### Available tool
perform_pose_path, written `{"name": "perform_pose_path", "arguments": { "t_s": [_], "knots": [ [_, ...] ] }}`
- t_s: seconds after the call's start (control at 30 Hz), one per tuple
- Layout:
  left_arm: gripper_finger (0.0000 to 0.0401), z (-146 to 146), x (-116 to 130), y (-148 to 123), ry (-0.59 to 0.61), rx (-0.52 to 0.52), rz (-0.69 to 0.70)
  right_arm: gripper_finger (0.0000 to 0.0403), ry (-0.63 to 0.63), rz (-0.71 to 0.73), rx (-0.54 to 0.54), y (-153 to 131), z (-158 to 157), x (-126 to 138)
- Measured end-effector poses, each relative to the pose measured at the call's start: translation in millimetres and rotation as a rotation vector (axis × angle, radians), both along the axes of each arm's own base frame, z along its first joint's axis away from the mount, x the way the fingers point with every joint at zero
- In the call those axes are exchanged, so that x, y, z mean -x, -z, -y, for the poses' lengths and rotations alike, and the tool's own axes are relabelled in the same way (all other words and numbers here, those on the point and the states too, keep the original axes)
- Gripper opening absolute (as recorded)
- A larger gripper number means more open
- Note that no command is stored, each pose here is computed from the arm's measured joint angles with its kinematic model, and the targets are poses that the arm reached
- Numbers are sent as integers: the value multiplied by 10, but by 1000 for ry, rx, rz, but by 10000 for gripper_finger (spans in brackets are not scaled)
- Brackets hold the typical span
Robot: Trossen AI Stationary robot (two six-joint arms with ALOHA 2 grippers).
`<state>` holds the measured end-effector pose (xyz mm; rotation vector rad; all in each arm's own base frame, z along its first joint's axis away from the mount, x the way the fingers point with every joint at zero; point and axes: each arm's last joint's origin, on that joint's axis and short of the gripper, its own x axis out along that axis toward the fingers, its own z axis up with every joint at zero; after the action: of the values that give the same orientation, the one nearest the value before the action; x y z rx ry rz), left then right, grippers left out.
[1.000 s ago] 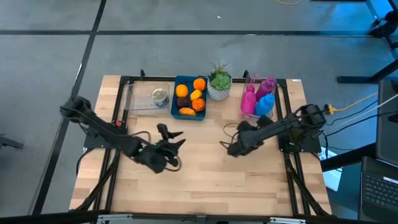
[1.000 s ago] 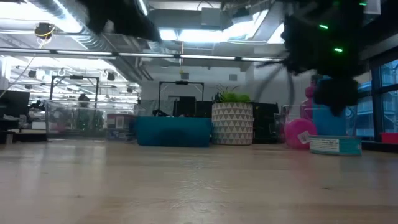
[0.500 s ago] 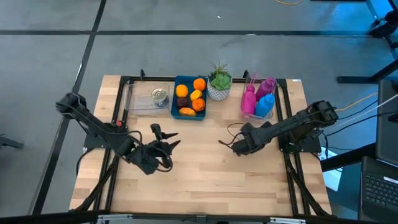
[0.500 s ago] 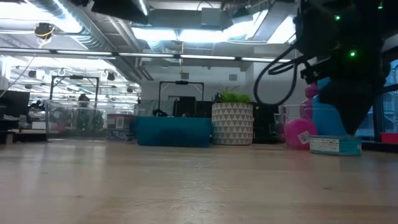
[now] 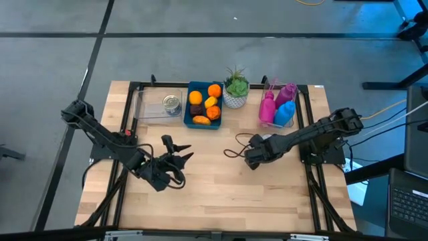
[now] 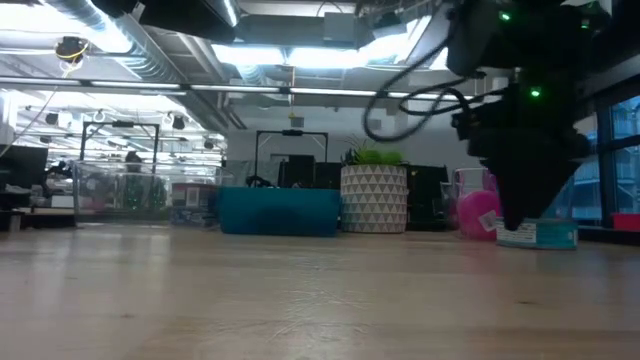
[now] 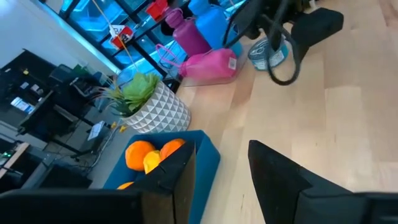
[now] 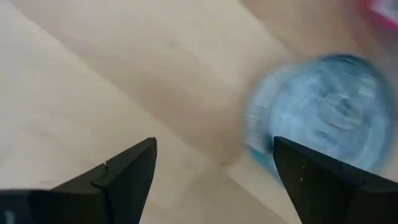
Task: Pick & Place Food Item
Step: Stack the light blue tuna can on top of the blue and pink tuna can into the left transparent bin
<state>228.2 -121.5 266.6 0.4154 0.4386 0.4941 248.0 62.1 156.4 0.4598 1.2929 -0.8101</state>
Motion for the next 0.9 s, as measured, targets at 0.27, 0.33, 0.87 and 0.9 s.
{"name": "perform_pose_path", "arguments": {
  "t_s": [0.27, 0.33, 0.87, 0.9],
  "knots": [
    [139, 1, 1, 4, 4, 8, -2, 320, -54, 129, -103, -11, -39, -154],
    [139, 1, 1, 4, 4, 8, -2, 320, -82, 178, -140, -17, -63, -210],
    [139, -7, 14, 23, 3, 4, -22, 320, -165, 375, -51, -327, -70, -473],
    [139, -5, 13, 25, 9, 14, -23, 320, -132, 335, -27, -321, -38, -439]
  ]
}}
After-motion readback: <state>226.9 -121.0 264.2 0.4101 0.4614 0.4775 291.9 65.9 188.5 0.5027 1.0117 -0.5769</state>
